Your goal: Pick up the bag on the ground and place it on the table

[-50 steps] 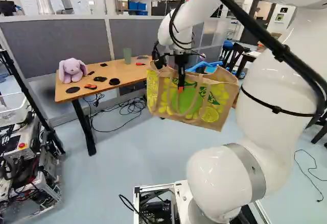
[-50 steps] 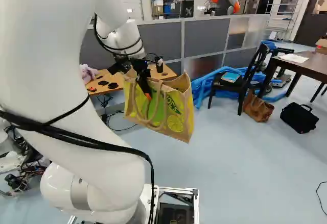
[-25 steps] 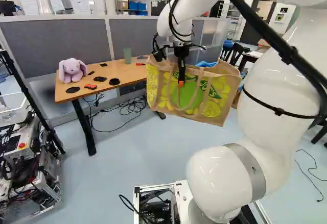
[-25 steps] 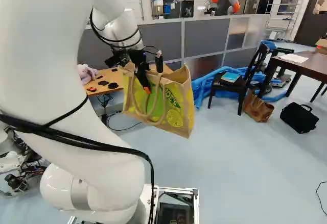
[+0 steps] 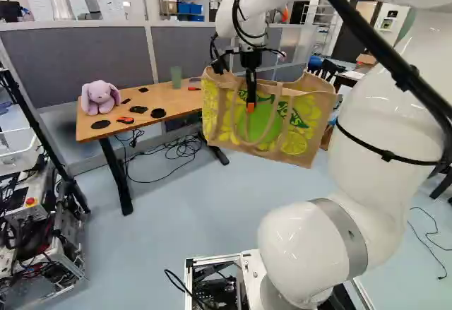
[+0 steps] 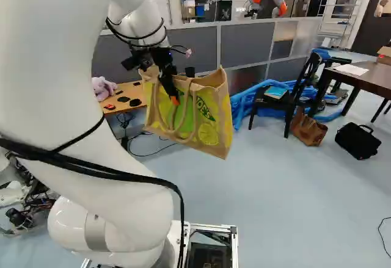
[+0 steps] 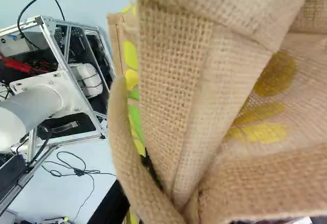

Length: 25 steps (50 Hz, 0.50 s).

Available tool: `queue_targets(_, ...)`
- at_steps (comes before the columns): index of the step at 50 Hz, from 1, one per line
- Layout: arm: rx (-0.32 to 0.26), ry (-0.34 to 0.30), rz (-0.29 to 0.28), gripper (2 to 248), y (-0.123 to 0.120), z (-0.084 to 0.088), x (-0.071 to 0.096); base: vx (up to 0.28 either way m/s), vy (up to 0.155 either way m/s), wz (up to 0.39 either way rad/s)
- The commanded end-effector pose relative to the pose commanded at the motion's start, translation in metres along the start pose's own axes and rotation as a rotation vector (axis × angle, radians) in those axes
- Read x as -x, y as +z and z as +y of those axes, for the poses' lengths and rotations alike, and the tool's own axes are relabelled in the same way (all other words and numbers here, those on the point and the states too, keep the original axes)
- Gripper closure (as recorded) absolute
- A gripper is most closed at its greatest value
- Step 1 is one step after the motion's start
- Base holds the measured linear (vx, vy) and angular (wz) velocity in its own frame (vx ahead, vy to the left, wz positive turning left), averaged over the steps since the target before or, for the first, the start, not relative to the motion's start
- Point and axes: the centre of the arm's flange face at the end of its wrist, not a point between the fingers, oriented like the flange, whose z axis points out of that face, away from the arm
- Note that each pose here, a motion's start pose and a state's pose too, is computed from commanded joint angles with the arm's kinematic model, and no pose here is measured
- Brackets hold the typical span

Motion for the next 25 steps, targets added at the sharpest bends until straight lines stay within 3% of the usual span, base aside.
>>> queue_targets(25, -0.004, 0.004, -0.009, 217, -0.039, 0.008, 0.000, 0.000, 0.000, 0.000)
